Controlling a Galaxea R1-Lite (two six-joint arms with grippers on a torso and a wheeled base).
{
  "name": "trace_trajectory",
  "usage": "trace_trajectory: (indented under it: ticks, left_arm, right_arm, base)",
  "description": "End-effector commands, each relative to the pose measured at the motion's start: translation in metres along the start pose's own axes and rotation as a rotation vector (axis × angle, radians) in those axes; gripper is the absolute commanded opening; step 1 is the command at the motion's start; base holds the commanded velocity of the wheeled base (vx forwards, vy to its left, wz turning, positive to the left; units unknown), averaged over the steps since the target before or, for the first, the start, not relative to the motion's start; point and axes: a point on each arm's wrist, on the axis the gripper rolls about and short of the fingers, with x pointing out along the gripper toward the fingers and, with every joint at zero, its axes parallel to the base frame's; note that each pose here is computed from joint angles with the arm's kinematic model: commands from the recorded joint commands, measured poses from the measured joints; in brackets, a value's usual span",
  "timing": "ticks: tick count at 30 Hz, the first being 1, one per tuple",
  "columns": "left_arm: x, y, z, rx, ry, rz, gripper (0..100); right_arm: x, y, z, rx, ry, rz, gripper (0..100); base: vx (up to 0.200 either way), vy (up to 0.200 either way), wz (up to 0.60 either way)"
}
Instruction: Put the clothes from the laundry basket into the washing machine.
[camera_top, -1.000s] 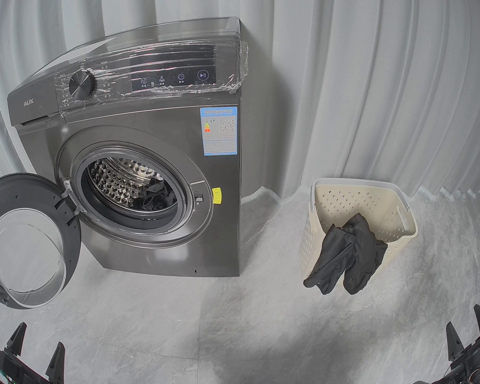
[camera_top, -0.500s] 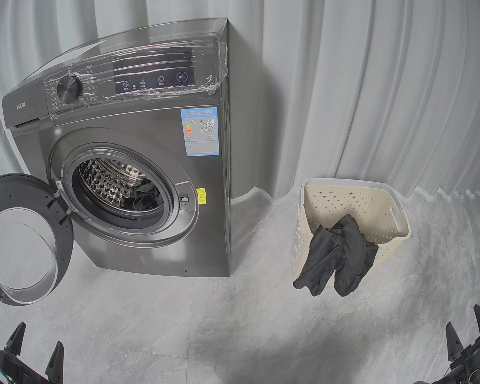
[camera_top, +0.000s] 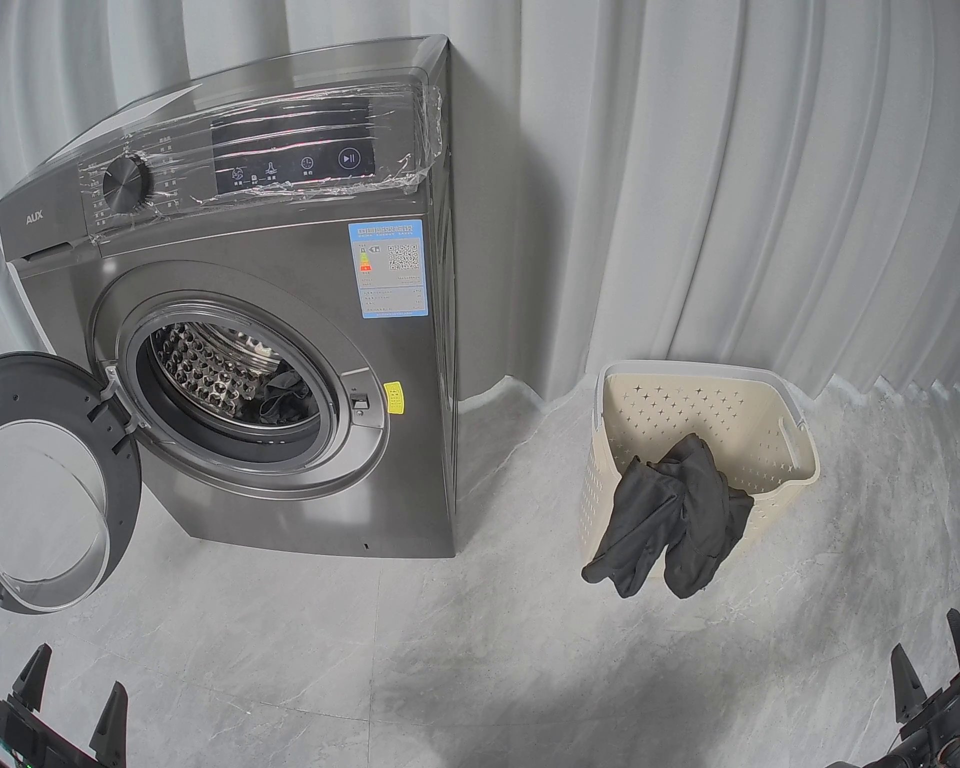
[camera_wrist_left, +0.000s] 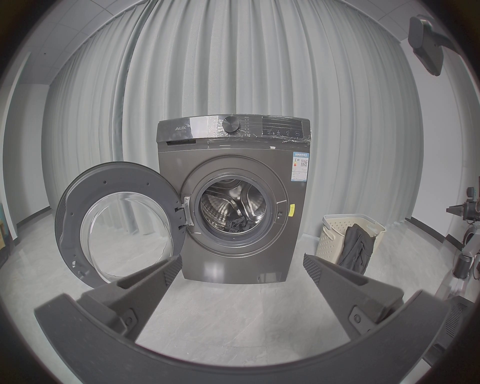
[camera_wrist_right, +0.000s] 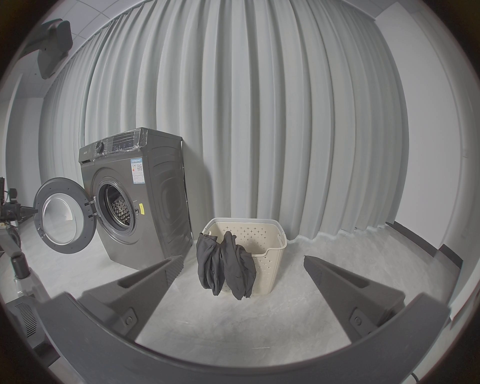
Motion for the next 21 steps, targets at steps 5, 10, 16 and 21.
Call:
trace_trajectory:
  ticks: [5, 10, 16, 21]
  left_arm:
    - [0.0001, 0.0, -0.0053, 0.0, 0.002, 0.001, 100]
    - [0.0001, 0.0, -0.0053, 0.0, 0.002, 0.001, 100]
    - [0.0001, 0.0, -0.0053, 0.0, 0.002, 0.001, 100]
    - [0.0001, 0.0, -0.0053, 0.0, 0.002, 0.001, 100]
  right_arm:
    - [0.0, 0.0, -0.0052, -0.001, 0.001, -0.001, 100]
    - [0.0, 0.0, -0.0052, -0.001, 0.001, 0.001, 100]
    - [0.0, 0.0, -0.0052, -0.001, 0.001, 0.001, 100]
    - [0.0, 0.0, -0.0052, -0.001, 0.001, -0.001, 100]
  base:
    - [0.0, 0.0, 0.0]
    - [0.0, 0.0, 0.0]
    - [0.0, 0.0, 0.0]
    - [0.0, 0.0, 0.0]
